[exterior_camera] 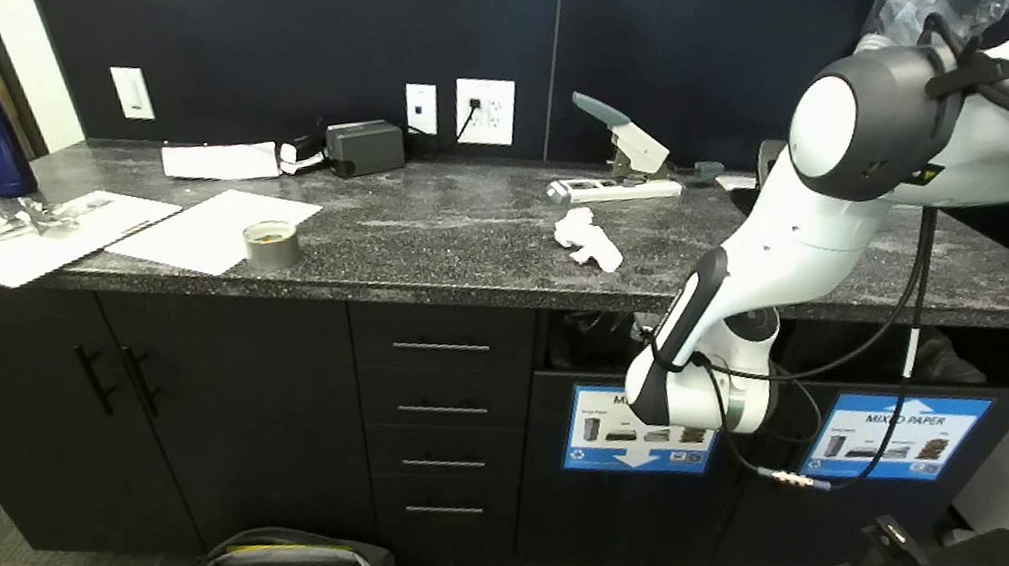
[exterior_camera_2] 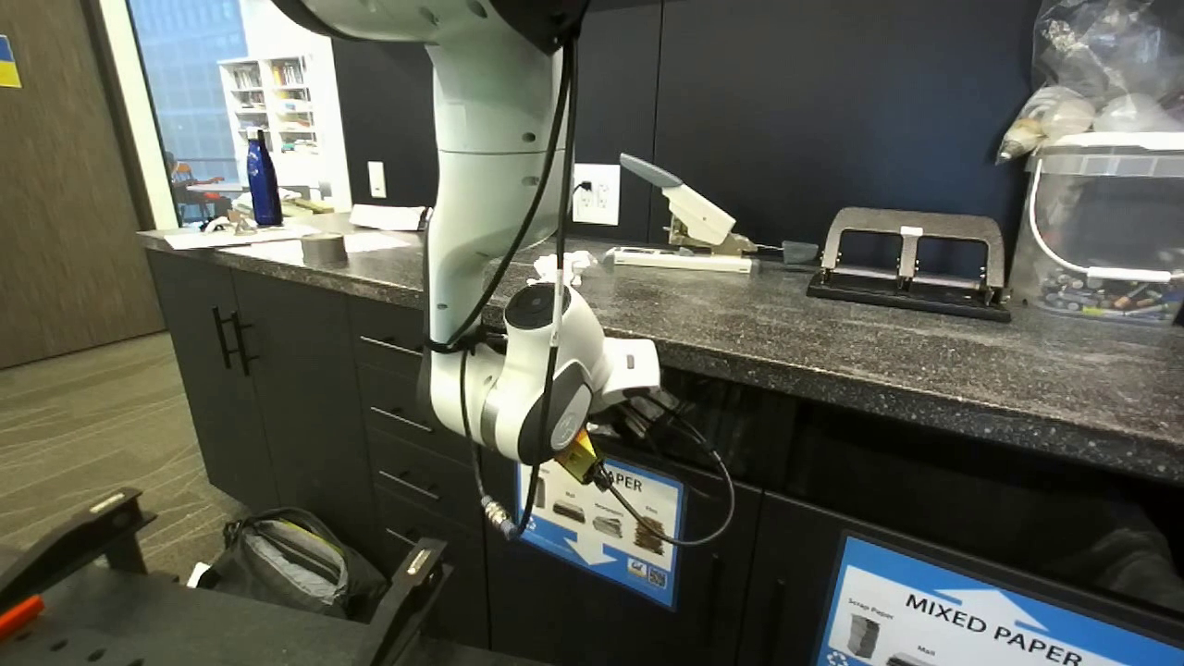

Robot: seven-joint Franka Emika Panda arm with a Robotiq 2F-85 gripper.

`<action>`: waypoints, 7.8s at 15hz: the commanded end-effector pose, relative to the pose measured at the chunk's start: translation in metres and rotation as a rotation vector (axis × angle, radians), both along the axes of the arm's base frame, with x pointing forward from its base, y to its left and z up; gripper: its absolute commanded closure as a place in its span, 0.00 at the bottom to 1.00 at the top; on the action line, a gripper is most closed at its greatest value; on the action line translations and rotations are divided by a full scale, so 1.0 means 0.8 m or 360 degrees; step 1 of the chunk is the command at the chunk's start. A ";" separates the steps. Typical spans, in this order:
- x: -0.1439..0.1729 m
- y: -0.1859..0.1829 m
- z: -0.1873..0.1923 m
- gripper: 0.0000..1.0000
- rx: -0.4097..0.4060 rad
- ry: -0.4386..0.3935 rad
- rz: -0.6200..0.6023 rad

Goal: Remove all the paper trash from the table and put them in the bin on the left

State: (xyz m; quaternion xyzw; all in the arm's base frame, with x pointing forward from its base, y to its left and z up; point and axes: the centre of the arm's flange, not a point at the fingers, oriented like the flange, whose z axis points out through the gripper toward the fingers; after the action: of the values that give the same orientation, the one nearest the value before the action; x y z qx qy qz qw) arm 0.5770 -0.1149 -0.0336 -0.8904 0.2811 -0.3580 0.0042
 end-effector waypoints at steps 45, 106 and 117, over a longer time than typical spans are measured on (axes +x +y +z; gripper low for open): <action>0.121 0.097 0.393 0.00 -0.0649 0.0698 0.0952; -0.157 0.082 0.181 0.90 -0.0216 0.1212 0.0771; -0.065 0.016 0.104 0.89 -0.0227 0.1072 0.0895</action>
State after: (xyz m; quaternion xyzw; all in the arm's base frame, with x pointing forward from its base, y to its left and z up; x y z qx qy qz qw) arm 0.4951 -0.1013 0.0658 -0.9988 0.0013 -0.0195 -0.0454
